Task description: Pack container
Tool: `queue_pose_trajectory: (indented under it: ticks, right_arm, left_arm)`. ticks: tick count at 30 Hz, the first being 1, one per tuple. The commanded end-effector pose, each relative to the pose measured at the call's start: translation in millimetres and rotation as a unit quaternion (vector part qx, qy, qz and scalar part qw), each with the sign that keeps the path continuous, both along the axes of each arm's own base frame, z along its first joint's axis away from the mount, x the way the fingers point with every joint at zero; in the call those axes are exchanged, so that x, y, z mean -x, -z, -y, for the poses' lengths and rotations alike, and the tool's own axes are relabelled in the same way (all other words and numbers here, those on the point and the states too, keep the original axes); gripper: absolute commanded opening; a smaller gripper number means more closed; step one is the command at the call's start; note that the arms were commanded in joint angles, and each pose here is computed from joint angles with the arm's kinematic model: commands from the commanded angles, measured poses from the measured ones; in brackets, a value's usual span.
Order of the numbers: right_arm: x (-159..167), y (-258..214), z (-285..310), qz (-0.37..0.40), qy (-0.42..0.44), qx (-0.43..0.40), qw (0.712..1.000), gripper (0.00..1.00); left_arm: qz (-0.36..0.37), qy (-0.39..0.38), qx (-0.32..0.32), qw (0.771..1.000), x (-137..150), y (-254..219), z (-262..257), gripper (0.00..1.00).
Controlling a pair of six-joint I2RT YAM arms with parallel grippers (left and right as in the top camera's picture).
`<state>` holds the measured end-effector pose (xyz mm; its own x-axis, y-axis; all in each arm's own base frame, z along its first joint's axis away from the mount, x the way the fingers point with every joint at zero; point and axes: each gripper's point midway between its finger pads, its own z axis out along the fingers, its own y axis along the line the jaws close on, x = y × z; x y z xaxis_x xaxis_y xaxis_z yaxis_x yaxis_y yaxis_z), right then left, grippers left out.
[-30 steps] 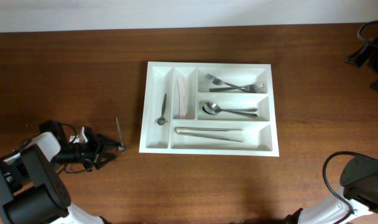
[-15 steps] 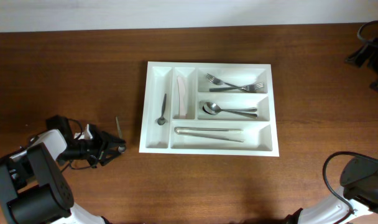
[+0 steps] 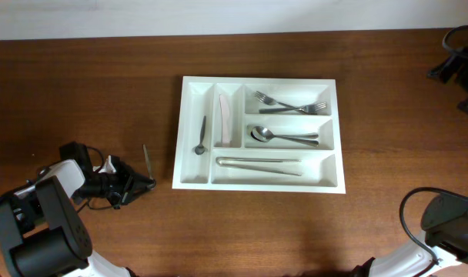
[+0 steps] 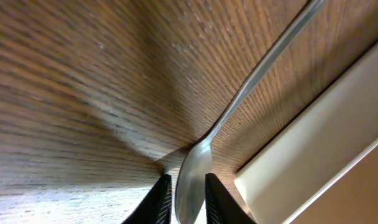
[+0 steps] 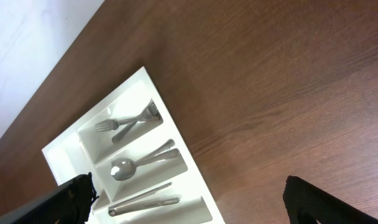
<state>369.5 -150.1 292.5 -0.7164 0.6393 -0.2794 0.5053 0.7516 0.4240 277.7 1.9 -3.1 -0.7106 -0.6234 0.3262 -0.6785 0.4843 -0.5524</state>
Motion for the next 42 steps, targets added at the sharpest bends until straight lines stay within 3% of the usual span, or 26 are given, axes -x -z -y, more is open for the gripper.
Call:
queue_pose_trajectory:
  ticks: [1, 5, 9, 11, 20, 24, 28, 36, 42]
  right_arm:
    - [-1, 3, -1, -0.002, -0.001, -0.006, 1.0, 0.99]
    - [-1, 3, -1, -0.002, -0.001, -0.006, 1.0, 0.99]
    - [-1, 3, -1, -0.002, -0.001, -0.006, 1.0, 0.99]
    - [-1, 3, -1, -0.002, -0.001, -0.006, 1.0, 0.99]
    - [-1, 3, -1, -0.002, -0.001, -0.006, 1.0, 0.99]
    - [-1, 3, -1, -0.002, -0.001, -0.006, 1.0, 0.99]
    - [-1, 3, -1, -0.002, -0.001, -0.006, 1.0, 0.99]
    - [-1, 3, -1, -0.002, -0.001, -0.006, 1.0, 0.99]
    - [-1, 3, -1, -0.002, -0.001, -0.006, 1.0, 0.99]
  left_arm:
    - [-0.028, 0.006, -0.03, 0.999, 11, 15, -6, 0.17]
    - [-0.021, 0.006, -0.03, 0.999, 9, 15, -6, 0.14]
    - [0.047, 0.034, 0.002, 0.998, -6, 4, 3, 0.09]
    - [0.07, 0.033, 0.018, 0.997, -14, -1, 7, 0.02]
    - [0.084, 0.035, 0.025, 0.996, -18, -4, 8, 0.02]
    - [0.202, 0.057, 0.098, 0.973, -42, -37, 24, 0.02]
    - [0.314, 0.067, 0.174, 0.931, -65, -79, 33, 0.02]
    - [0.352, 0.105, 0.206, 0.907, -67, -109, 56, 0.02]
    - [0.416, 0.186, 0.188, 0.87, -81, -159, 91, 0.02]
